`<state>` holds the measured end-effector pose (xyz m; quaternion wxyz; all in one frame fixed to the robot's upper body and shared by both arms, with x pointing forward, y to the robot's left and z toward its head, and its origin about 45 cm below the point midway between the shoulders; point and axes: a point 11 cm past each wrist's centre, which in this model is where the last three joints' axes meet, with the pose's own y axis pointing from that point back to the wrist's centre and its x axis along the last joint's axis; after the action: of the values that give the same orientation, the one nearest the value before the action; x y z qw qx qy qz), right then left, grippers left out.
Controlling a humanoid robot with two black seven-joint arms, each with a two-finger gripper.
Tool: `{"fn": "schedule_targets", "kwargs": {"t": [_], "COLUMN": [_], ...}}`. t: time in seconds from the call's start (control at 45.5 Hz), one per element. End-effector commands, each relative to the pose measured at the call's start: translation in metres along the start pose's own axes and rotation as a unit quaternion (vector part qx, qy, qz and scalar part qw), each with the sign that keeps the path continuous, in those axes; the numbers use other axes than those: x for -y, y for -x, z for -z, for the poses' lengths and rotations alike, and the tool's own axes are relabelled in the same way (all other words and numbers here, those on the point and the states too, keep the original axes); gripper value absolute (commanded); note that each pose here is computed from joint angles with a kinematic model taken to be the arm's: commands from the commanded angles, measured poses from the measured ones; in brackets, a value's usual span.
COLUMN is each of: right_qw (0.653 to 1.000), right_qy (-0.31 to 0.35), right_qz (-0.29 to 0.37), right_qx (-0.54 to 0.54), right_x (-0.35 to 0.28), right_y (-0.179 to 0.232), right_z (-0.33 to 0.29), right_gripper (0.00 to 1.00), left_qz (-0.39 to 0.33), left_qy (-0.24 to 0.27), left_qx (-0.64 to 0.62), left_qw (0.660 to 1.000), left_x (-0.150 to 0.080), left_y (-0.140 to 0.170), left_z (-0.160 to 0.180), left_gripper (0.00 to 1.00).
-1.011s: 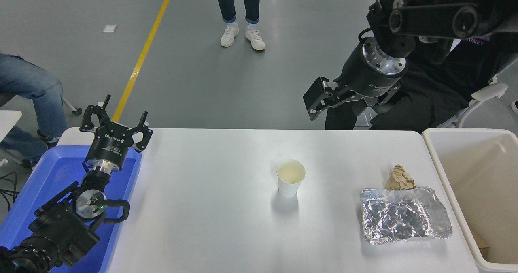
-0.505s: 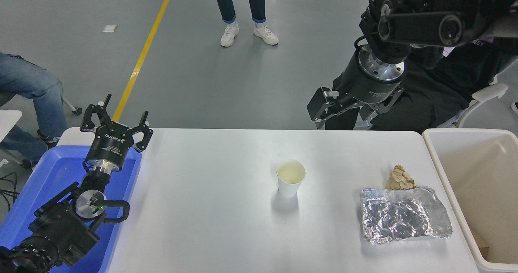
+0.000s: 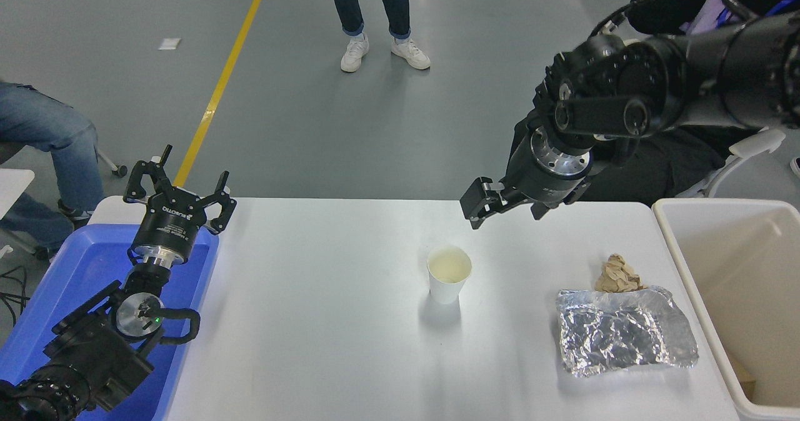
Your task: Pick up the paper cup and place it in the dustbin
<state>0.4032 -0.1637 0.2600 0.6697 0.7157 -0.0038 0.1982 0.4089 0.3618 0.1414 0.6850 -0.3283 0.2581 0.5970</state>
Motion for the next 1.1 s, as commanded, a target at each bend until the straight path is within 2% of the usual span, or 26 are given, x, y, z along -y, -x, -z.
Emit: {"fn": "schedule_targets", "kwargs": {"t": [0.0, 0.198, 0.33, 0.549, 0.725, 0.813, 0.967, 1.077], "right_qw": [0.998, 0.998, 0.999, 1.0, 0.993, 0.992, 0.993, 0.992], "right_qy": [0.005, 0.039, 0.033, -0.026, -0.08, -0.073, -0.026, -0.017], "right_qz": [-0.016, -0.019, -0.019, -0.014, -0.018, -0.022, -0.042, -0.04], "right_qx": [-0.056, -0.053, -0.036, 0.0, 0.09, 0.098, 0.107, 0.116], "right_x": [0.041, 0.066, 0.076, 0.094, 0.104, 0.109, 0.114, 0.122], "right_y": [0.016, 0.021, 0.024, 0.034, 0.032, 0.032, 0.024, 0.03], "right_z": [0.002, -0.011, -0.013, 0.014, 0.029, 0.022, -0.003, -0.011], "right_gripper": [1.0, 1.0, 1.0, 0.99, 0.98, 0.9, 0.87, 0.87], "left_qz": [0.0, 0.0, 0.0, 0.0, 0.0, 0.0, 0.0, 0.0], "left_qy": [0.0, 0.0, 0.0, 0.0, 0.0, 0.0, 0.0, 0.0], "left_qx": [0.0, 0.0, 0.0, 0.0, 0.0, 0.0, 0.0, 0.0], "left_qw": [1.0, 1.0, 1.0, 1.0, 1.0, 1.0, 1.0, 1.0], "left_x": [0.0, 0.0, 0.0, 0.0, 0.0, 0.0, 0.0, 0.0], "left_y": [0.0, 0.0, 0.0, 0.0, 0.0, 0.0, 0.0, 0.0], "left_z": [0.0, 0.0, 0.0, 0.0, 0.0, 0.0, 0.0, 0.0], "left_gripper": [0.98, 0.98, 0.98, 0.98, 0.98, 0.98, 0.98, 0.98]}}
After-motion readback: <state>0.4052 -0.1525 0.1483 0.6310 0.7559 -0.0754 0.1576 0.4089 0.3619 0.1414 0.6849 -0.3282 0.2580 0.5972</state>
